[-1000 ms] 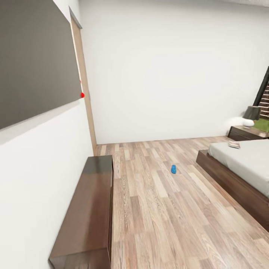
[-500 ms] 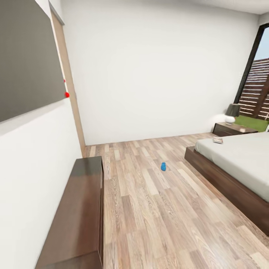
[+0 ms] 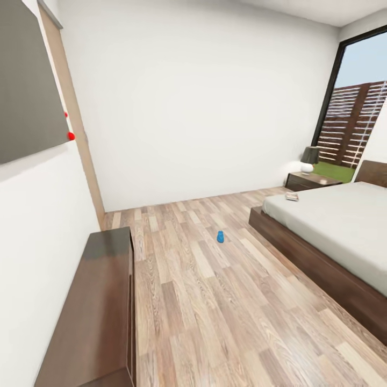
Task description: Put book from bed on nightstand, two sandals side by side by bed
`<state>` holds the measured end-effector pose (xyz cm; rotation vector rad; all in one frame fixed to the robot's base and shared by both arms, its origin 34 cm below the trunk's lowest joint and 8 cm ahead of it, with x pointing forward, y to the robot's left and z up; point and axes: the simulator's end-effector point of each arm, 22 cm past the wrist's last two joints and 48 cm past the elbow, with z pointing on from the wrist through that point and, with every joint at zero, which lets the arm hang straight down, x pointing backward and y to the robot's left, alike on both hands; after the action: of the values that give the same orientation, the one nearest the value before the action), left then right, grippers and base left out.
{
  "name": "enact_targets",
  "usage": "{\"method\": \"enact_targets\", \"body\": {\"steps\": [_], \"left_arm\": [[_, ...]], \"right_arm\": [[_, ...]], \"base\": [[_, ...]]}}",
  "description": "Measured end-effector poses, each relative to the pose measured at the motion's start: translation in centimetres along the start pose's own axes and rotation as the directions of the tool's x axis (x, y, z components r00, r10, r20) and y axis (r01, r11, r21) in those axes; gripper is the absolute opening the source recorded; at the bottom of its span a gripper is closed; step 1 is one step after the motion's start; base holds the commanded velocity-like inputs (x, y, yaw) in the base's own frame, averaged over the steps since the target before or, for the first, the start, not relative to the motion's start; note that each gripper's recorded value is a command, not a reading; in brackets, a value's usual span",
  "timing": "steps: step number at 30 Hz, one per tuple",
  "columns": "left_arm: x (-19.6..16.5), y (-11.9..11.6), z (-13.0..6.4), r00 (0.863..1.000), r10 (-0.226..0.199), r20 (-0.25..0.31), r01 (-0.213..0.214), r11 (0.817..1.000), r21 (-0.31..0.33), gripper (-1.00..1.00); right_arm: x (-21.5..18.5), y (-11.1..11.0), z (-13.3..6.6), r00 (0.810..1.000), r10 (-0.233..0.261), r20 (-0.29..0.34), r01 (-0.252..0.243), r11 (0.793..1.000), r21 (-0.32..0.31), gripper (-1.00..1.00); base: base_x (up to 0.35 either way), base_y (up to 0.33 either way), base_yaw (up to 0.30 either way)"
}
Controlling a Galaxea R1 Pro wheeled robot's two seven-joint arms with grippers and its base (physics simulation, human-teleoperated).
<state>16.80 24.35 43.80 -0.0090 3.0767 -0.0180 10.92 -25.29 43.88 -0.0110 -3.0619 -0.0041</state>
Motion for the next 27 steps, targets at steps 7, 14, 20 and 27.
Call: {"method": "enact_targets", "body": {"steps": [7,14,20,27], "left_arm": [[0.07,-0.02,0.00,1.000,-0.001,-0.002,0.001,1.000,0.000,1.00],[0.15,-0.03,0.00,1.000,-0.001,-0.005,0.001,1.000,0.000,1.00],[0.22,-0.01,0.01,1.000,-0.001,-0.007,0.001,1.000,0.000,1.00],[0.30,0.00,0.01,1.000,-0.001,-0.009,0.001,1.000,0.000,1.00]], "right_arm": [[0.13,0.00,0.00,1.000,0.000,-0.003,0.000,1.000,-0.001,1.00],[0.20,0.00,0.00,1.000,0.000,-0.005,0.000,1.000,-0.001,1.00],[0.32,0.00,0.00,1.000,0.000,-0.008,0.000,1.000,-0.001,1.00],[0.41,0.00,0.00,1.000,0.000,-0.011,0.000,1.000,-0.001,1.00]], "base": [[0.000,0.000,-0.213],[0.000,0.000,-0.213],[0.000,0.000,-0.213],[0.001,0.002,-0.213]]}}
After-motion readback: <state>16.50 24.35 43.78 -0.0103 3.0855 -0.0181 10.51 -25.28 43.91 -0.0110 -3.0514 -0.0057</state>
